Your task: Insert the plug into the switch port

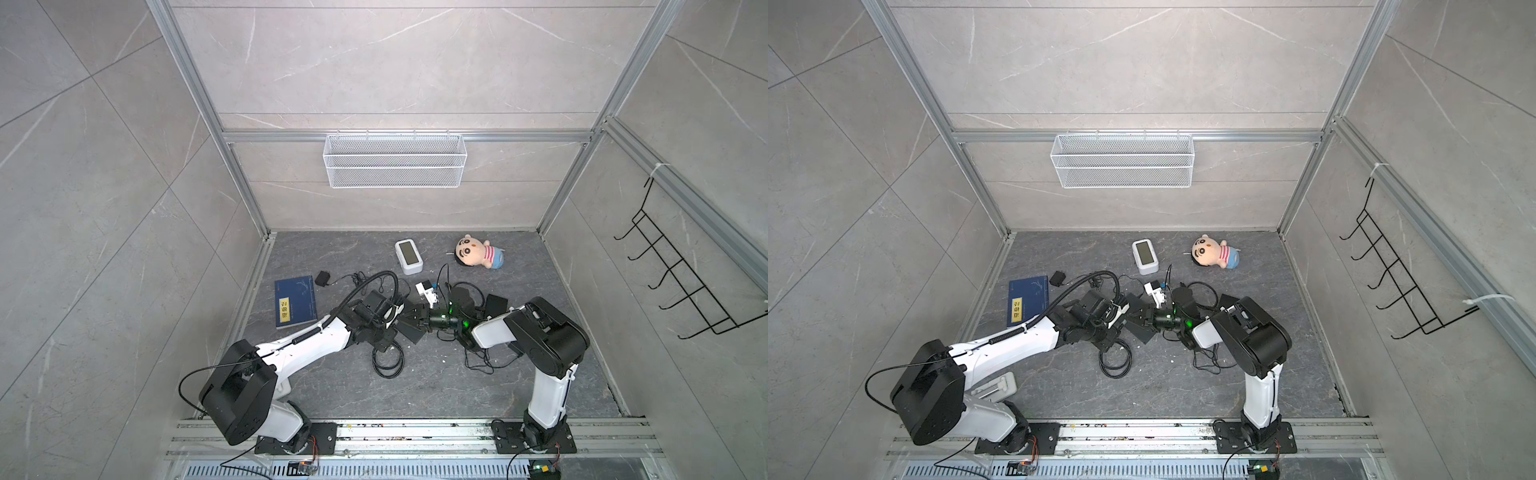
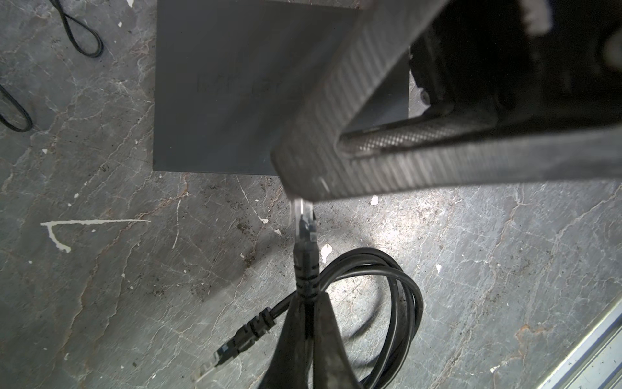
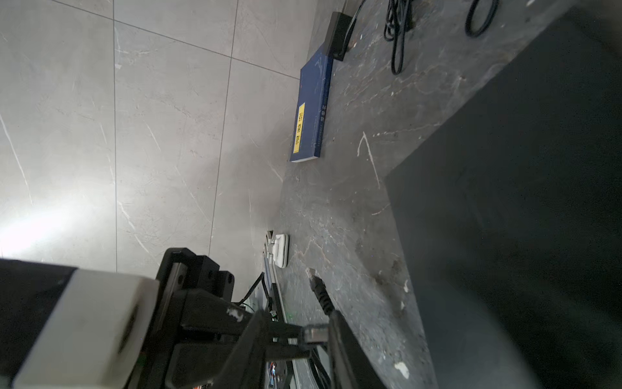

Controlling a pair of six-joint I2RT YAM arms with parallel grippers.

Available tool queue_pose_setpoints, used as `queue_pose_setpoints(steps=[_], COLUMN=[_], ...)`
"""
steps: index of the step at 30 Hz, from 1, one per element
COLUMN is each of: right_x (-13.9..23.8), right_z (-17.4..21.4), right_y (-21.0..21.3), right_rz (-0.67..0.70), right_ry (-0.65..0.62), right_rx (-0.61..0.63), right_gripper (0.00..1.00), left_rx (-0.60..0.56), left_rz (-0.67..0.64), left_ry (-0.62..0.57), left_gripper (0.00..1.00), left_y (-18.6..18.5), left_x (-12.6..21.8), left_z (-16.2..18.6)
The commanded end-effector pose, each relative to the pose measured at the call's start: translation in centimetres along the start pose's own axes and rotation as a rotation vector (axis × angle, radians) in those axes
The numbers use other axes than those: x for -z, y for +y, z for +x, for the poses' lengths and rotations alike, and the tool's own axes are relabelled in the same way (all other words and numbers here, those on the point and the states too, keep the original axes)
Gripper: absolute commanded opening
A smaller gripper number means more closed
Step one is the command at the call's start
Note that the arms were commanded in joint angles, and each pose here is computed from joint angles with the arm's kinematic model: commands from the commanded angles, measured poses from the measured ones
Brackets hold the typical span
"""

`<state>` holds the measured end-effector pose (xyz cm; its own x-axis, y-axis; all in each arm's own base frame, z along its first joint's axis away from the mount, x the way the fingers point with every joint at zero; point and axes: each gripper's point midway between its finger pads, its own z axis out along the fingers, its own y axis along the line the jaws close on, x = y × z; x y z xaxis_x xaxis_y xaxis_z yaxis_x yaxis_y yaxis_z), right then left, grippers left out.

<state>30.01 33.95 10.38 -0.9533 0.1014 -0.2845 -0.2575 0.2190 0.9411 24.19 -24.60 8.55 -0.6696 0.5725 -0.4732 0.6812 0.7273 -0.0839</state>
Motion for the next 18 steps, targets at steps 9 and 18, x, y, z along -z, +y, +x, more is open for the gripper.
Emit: queue_pose_setpoints(steps=[9, 18], right_x=[-0.2, -2.0], right_z=[0.4, 0.8], right_y=[-1.0, 0.3], right_rz=[0.085, 0.025], right_ry=[0.029, 0.043], right_rx=[0.077, 0.090], right_gripper=[0.36, 0.30], left_rx=[0.012, 0.022], left_rz=[0.042, 0.076], left_ry=[-0.102, -0.097], left_gripper=[0.04, 0.04], left_y=[-0.3, -0.8], left_x=[1.7, 0.6], left_z=[-1.7, -1.7])
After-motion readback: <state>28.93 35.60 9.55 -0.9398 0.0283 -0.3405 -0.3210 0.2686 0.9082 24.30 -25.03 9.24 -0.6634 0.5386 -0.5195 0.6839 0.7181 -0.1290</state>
